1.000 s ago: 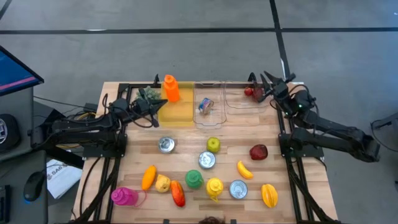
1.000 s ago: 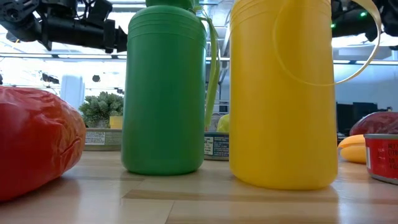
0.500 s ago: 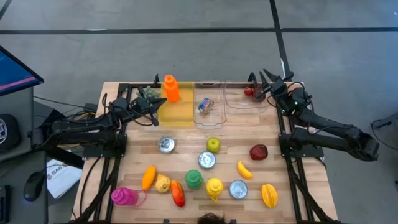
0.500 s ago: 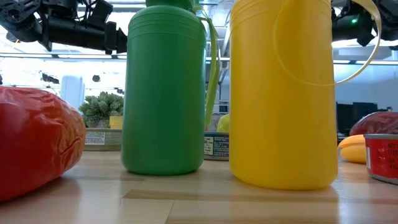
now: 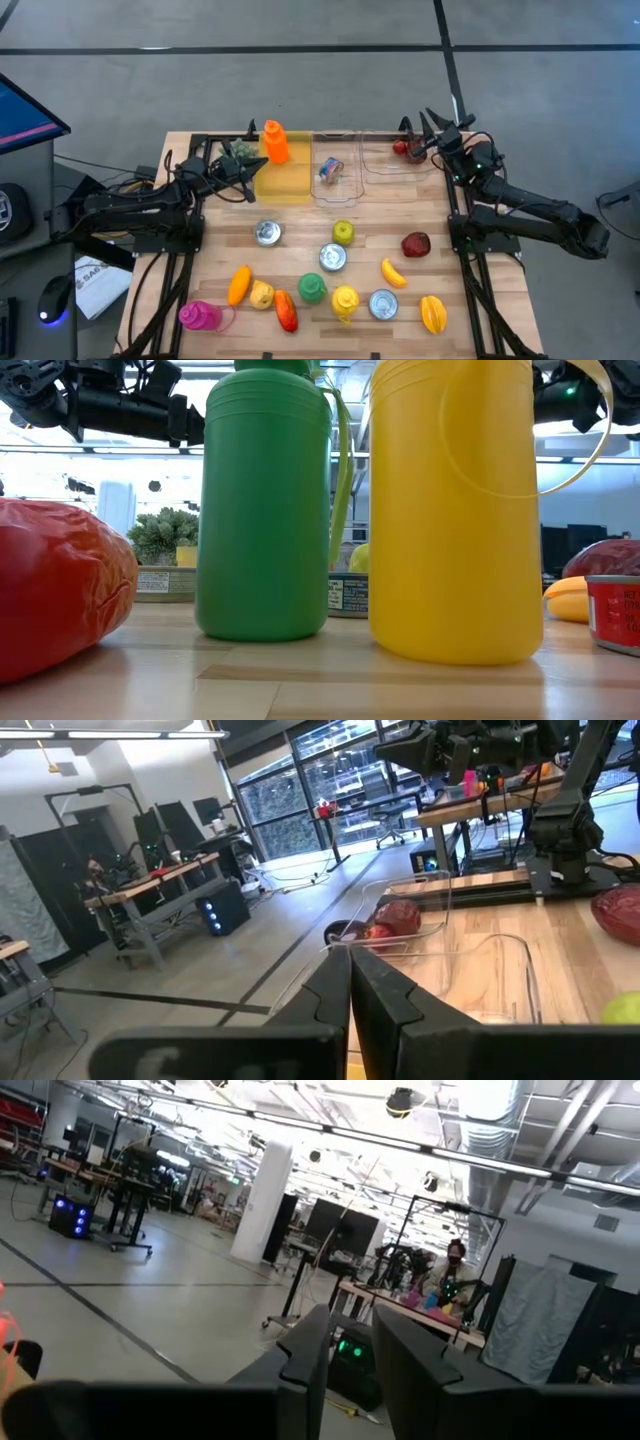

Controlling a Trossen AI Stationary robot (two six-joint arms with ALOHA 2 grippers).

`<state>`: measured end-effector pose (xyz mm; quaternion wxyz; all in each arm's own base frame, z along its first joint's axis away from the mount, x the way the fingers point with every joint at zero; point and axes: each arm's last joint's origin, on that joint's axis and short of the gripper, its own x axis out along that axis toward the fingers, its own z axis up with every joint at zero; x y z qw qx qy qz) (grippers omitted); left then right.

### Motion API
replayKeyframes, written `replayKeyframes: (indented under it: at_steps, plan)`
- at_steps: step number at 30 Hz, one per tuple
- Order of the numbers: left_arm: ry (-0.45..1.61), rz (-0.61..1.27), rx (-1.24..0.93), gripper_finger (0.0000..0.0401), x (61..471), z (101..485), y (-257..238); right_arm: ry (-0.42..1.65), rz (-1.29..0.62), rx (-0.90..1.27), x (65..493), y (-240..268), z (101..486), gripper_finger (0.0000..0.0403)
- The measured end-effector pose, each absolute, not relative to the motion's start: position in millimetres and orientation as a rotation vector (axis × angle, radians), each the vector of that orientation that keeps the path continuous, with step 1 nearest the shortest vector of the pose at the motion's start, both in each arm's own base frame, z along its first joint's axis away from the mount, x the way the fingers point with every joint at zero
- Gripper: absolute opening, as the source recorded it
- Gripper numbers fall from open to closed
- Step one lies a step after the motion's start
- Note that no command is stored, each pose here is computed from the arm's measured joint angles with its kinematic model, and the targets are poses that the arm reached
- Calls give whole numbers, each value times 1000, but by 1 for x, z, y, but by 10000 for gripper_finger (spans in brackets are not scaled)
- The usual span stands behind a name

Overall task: Pick & Place Food Item
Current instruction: Put the blue tuna can into the left transparent bin

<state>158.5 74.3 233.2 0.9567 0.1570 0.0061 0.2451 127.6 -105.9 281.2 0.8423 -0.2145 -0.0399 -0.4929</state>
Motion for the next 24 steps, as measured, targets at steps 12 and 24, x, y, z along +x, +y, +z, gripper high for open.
replayKeyframes:
  at_steps: [12,24]
  plan:
    - [10,497,310,1,159,233,74,-90,-777,-438,148,-94,274,75]
    - [-1,496,253,1,159,233,74,62,-607,-308,188,-93,241,75]
